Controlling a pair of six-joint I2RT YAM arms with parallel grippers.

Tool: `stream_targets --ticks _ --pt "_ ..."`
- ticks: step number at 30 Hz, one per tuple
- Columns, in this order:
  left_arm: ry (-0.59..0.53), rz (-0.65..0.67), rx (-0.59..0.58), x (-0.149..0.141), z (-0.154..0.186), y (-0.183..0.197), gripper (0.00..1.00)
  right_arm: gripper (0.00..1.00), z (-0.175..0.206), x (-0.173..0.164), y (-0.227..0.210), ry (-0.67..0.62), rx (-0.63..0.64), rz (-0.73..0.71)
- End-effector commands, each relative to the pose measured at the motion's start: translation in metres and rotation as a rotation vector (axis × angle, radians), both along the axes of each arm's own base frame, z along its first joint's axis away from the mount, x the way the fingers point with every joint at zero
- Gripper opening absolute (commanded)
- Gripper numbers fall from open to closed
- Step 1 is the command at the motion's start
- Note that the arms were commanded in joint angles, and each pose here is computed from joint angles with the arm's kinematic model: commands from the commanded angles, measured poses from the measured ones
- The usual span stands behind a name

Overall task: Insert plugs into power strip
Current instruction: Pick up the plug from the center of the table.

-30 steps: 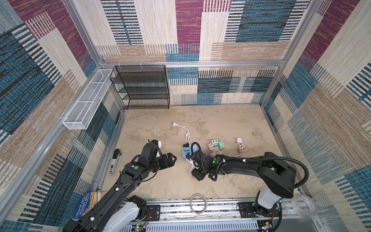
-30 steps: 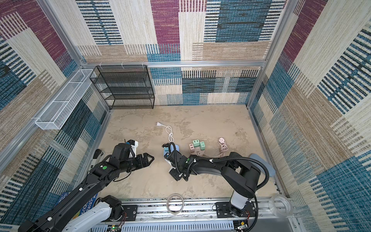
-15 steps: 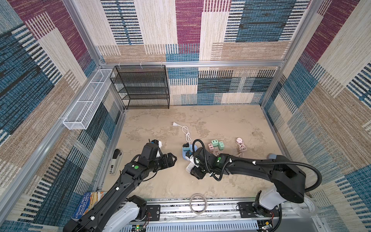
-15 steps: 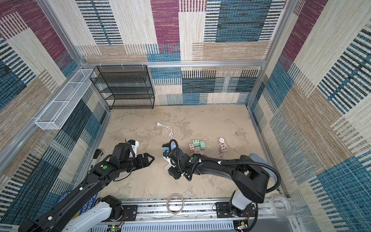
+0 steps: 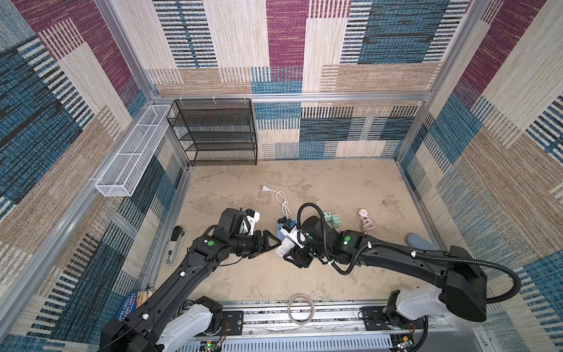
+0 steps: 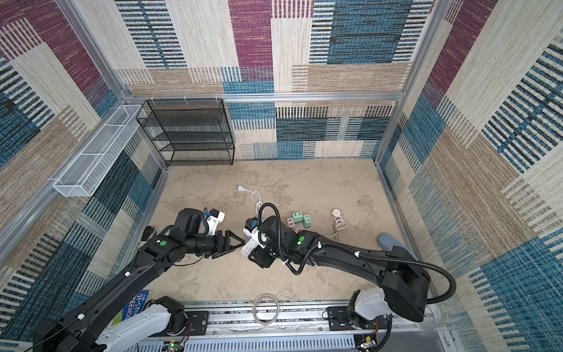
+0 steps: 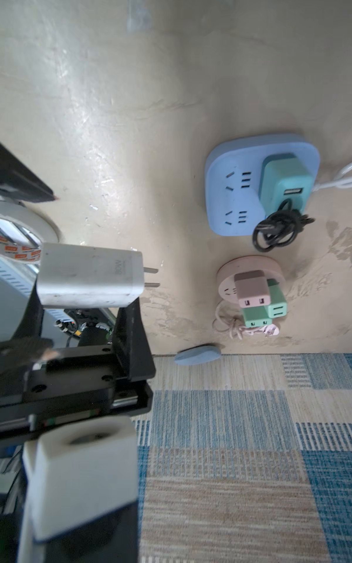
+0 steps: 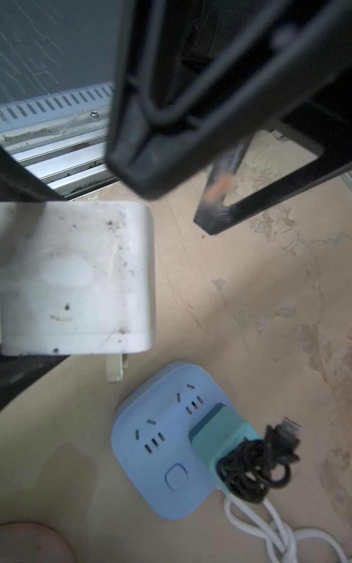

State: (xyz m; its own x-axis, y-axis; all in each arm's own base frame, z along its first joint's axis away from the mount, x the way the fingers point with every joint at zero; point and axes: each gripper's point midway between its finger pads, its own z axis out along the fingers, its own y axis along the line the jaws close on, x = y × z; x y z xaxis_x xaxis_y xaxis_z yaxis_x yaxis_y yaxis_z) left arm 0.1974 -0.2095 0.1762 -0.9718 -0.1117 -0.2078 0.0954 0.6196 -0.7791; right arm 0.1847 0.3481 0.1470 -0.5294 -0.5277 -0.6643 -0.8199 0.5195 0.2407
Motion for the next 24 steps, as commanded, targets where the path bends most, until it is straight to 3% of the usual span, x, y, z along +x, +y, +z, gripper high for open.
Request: stream_targets --ticks 1,12,24 --pt "0.053 -0.058 -0.096 -0.014 0.01 -0.011 0.74 0.28 0.02 0.006 0.01 -0.035 0.063 0.0" --pt "0.088 -0.056 -0.179 -0.007 0.003 -0.022 0.61 0.28 0.03 0.003 0.018 -0.032 0.091 0.036" --pt "0.086 -0.035 -0.18 0.007 -0.003 -0.027 0.63 0.28 0.029 -0.003 0.017 -0.01 0.097 0.058"
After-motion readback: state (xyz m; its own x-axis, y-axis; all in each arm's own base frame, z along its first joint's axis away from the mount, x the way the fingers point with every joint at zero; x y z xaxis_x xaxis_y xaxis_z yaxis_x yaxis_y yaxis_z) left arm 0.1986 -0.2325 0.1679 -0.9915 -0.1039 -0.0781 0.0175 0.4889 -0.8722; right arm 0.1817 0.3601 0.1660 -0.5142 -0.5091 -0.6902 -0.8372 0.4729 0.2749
